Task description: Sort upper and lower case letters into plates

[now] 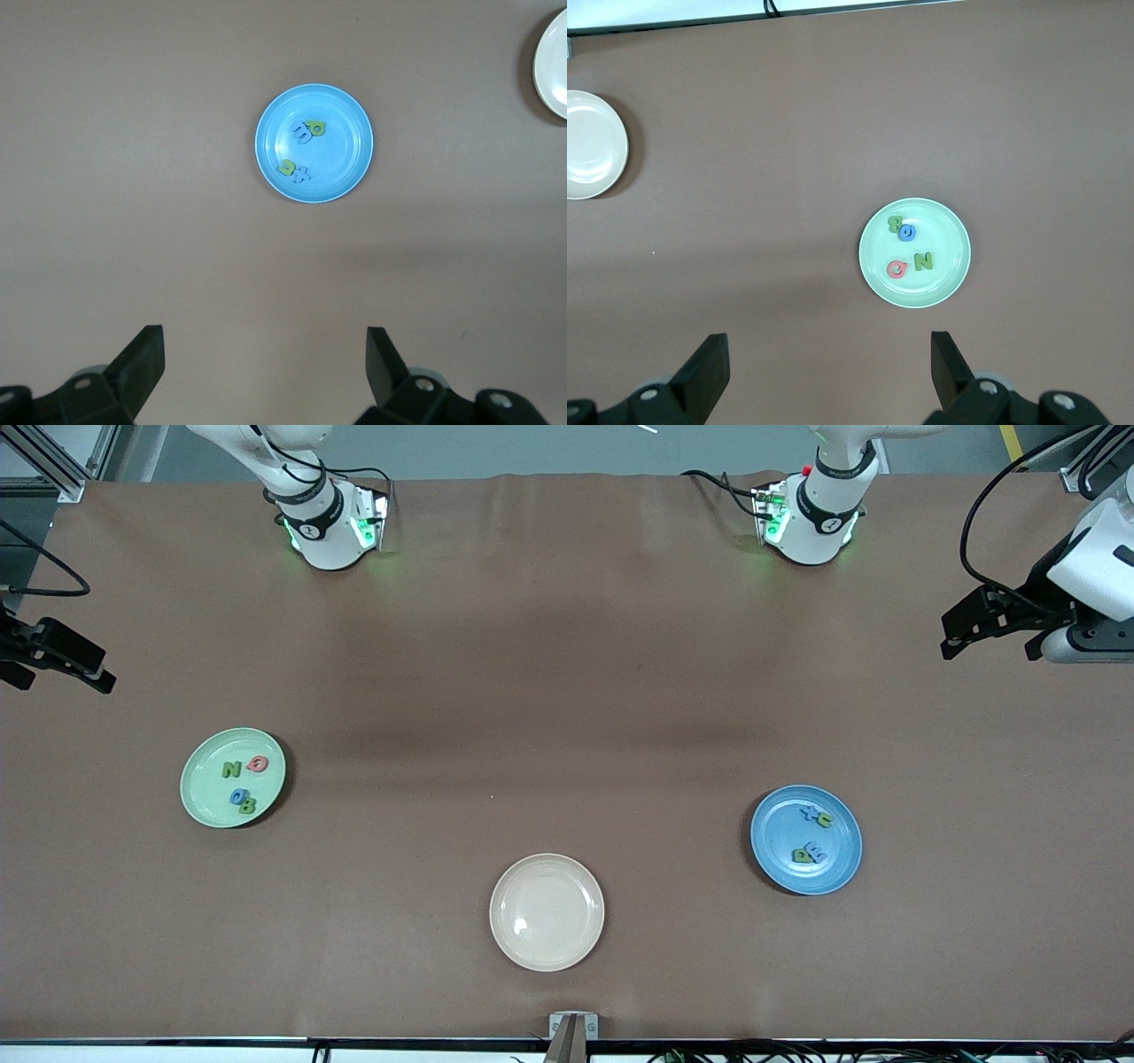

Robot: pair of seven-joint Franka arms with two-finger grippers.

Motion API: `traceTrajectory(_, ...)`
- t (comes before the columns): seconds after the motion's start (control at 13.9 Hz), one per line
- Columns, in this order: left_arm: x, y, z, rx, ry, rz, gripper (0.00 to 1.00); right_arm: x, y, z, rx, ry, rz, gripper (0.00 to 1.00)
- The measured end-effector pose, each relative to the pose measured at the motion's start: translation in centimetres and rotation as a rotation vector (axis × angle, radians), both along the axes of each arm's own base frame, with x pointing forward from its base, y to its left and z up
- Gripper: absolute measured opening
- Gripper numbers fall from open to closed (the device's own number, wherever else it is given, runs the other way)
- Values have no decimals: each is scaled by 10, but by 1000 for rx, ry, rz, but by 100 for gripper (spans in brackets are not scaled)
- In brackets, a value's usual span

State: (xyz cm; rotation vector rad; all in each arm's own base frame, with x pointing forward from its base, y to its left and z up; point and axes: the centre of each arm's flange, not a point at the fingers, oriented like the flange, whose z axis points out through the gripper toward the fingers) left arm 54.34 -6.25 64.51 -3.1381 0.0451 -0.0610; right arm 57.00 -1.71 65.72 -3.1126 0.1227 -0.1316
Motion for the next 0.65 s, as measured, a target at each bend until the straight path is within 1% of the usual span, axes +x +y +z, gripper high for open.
traceTrajectory(0.5,0,1,3,-1,-6,2,100,0,-2,0,0,2,-3,100)
traceTrajectory(0.65,0,3,9,-2,-18,5,100,0,-2,0,0,2,-3,100)
